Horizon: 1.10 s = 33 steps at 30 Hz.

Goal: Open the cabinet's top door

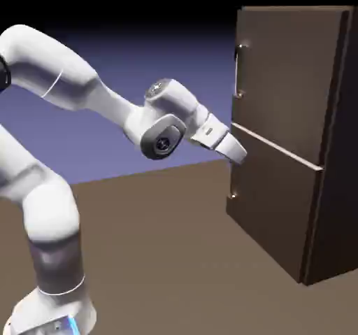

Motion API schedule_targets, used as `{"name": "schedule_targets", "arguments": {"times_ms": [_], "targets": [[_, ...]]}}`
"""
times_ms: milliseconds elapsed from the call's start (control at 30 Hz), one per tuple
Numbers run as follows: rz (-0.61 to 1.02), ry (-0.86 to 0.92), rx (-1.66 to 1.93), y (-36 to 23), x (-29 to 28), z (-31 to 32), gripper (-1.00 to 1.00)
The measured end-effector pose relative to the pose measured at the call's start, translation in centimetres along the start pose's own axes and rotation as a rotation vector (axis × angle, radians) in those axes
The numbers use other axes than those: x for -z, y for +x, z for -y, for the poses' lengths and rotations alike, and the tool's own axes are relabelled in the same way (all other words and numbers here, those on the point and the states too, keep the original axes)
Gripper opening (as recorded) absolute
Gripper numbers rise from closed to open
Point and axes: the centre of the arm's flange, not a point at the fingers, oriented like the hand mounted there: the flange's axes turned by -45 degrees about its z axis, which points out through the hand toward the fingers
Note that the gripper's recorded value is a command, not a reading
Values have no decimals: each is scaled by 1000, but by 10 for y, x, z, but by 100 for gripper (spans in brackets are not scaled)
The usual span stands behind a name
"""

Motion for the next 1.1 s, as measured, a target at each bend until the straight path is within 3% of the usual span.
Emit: {"name": "schedule_targets", "arguments": {"times_ms": [333,667,900,1100], "targets": [[-296,-62,-207,74,119,-7,0],[-559,-66,-269,104,208,53,0],[-690,-51,-228,110,219,125,0],[-748,-36,-155,109,183,190,0]]}}
